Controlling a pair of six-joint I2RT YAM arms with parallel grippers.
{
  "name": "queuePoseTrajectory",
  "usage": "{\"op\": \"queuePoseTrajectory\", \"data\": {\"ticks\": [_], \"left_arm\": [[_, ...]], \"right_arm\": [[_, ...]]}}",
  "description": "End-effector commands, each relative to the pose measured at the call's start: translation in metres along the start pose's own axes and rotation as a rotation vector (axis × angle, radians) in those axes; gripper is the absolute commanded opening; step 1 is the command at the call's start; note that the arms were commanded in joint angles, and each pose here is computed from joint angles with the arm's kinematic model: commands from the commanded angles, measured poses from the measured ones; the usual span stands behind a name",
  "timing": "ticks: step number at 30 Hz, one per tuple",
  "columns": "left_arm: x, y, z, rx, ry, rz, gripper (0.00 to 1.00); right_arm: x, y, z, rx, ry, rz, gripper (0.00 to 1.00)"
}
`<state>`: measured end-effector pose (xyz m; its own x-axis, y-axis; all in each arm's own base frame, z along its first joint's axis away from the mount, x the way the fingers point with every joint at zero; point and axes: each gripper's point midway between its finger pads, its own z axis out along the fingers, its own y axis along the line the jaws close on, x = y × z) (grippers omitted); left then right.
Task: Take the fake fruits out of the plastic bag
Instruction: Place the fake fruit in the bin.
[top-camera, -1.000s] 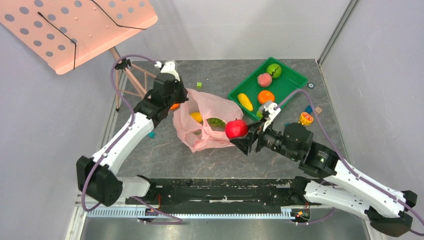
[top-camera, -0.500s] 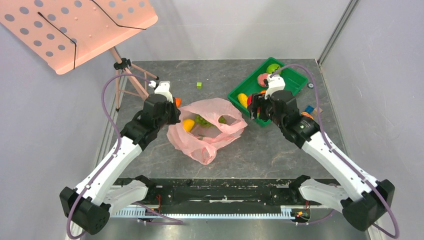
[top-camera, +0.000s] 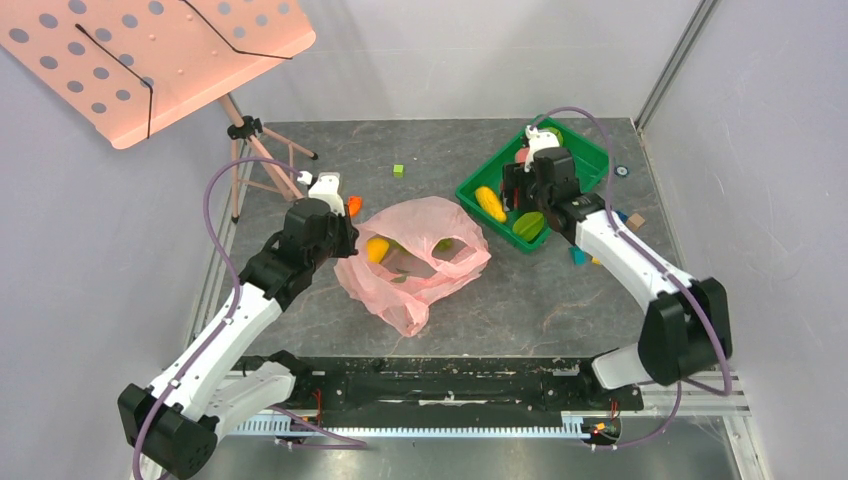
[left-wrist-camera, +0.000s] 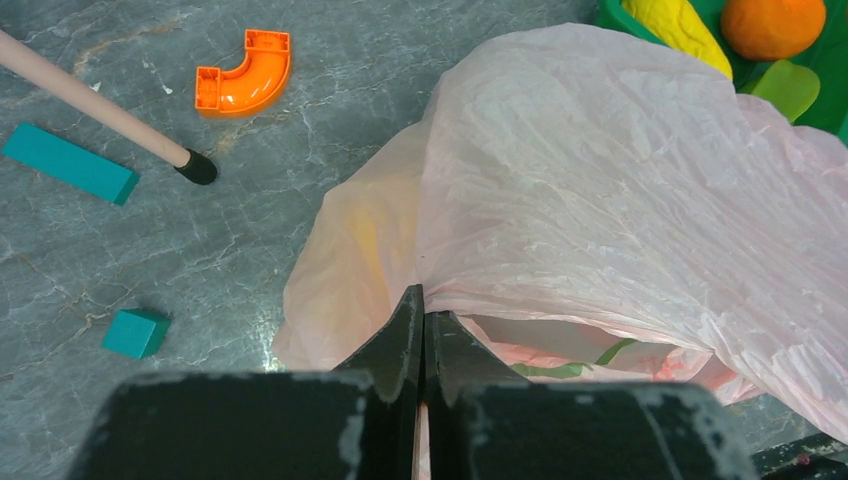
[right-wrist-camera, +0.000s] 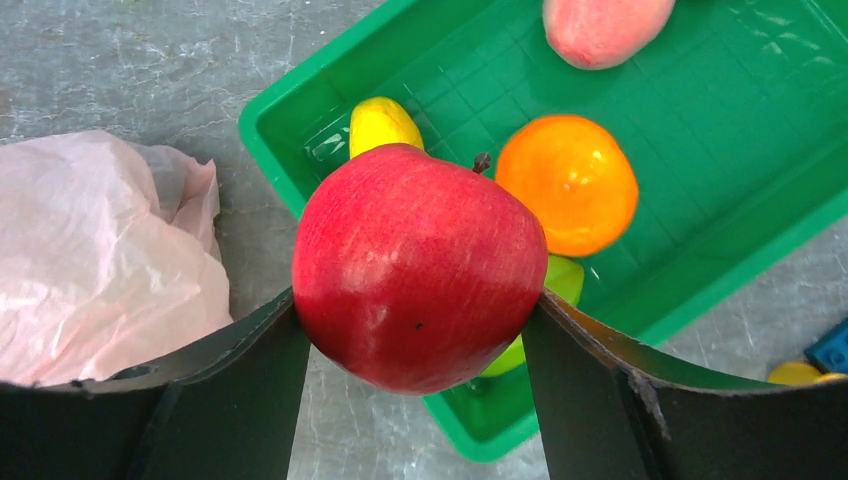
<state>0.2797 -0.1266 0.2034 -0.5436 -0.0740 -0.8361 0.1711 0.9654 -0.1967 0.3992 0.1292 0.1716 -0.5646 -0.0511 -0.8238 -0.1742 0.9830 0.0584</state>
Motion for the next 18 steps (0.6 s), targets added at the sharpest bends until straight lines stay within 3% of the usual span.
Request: {"op": "queuePoseTrajectory", "data": {"ticks": [1, 6, 12, 18], "left_arm": [[-0.010, -0.002, -0.001, 0.024, -0.052, 0.040, 0.02], [-0.007, 0.002, -0.002, 0.006, -0.047, 0.022, 0.02], [0.010, -0.017, 0.002, 0.108, 0.066, 0.042, 0.02], [0.008, -0.016, -0.003, 0.112, 0.052, 0.071, 0.02]], "right_arm": [[-0.037, 0.003, 0.024, -0.014, -0.074, -0.039, 0.71], [-0.037, -0.005, 0.063, 0.034, -0.034, -0.059, 0.71], [-0.040, -0.013, 0.103, 0.080, 0.004, -0.094, 0.73], [-0.019, -0.022, 0.131, 0.119, 0.074, -0.101, 0.74]]}}
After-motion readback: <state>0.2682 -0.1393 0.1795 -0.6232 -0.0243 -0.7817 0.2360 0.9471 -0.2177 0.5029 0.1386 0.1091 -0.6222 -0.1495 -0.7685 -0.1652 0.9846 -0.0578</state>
